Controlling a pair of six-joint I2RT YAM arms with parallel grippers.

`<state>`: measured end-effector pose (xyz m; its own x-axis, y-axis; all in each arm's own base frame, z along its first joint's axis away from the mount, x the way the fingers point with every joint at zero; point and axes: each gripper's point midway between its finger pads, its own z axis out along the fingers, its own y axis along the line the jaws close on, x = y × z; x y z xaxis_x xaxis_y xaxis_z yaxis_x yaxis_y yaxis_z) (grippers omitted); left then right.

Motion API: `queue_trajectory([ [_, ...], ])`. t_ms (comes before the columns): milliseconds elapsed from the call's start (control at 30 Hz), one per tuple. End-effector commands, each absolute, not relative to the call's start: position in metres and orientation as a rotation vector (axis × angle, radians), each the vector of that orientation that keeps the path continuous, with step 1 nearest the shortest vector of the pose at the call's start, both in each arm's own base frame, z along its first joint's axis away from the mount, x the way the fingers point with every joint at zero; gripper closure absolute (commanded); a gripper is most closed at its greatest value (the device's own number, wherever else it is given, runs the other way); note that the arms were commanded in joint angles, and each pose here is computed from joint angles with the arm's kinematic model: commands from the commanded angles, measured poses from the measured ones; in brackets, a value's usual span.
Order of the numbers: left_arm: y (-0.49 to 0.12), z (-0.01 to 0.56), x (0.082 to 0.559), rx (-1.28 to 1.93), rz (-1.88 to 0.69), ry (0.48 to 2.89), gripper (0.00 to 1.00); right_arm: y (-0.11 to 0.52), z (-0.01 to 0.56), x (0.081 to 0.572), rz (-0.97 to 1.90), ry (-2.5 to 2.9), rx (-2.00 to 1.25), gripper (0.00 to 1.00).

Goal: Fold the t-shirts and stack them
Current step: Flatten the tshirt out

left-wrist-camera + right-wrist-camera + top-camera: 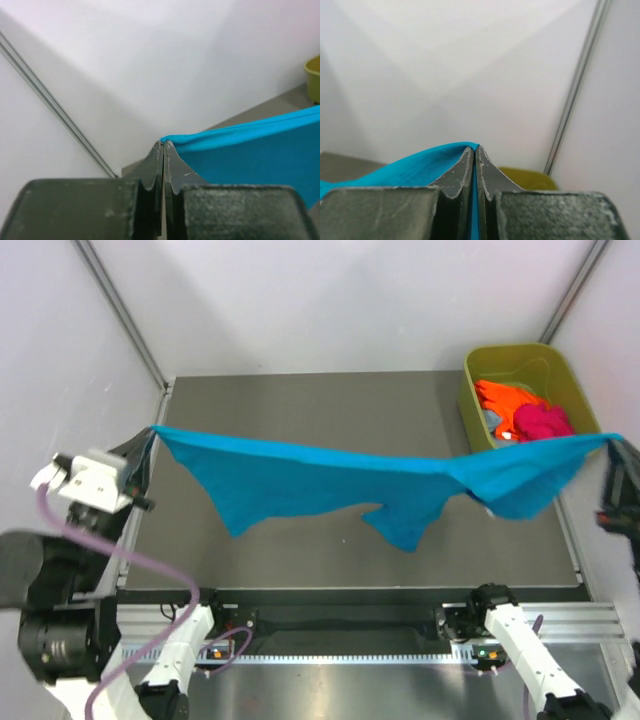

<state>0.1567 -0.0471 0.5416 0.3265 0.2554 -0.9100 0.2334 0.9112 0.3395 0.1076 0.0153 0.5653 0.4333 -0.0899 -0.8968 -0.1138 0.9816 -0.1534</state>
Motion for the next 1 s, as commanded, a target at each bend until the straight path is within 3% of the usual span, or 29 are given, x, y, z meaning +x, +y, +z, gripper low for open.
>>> queue_trajectory([
  [0, -0.044, 0.551, 0.139, 0.431, 0.036, 1.239, 1.0, 0.009, 0.587, 0.077, -0.019, 1.08, -0.185, 1.0],
  [133, -0.04, 0.574, 0.128, 0.389, 0.054, 1.187, 1.0, 0.008, 0.625, 0.052, -0.016, 0.983, -0.166, 1.0],
  [300, -0.034, 0.573, 0.158, 0.374, 0.063, 1.227, 1.0, 0.014, 0.634, 0.081, -0.006, 0.976, -0.178, 1.0],
  [433, -0.034, 0.529, 0.205, 0.392, 0.018, 1.373, 1.0, 0.025, 0.578, 0.147, -0.018, 1.096, -0.244, 1.0],
  [967, -0.034, 0.234, 0.396, 0.508, -0.154, 1.963, 1.0, 0.07, 0.339, 0.425, 0.078, 1.629, -0.443, 1.0],
])
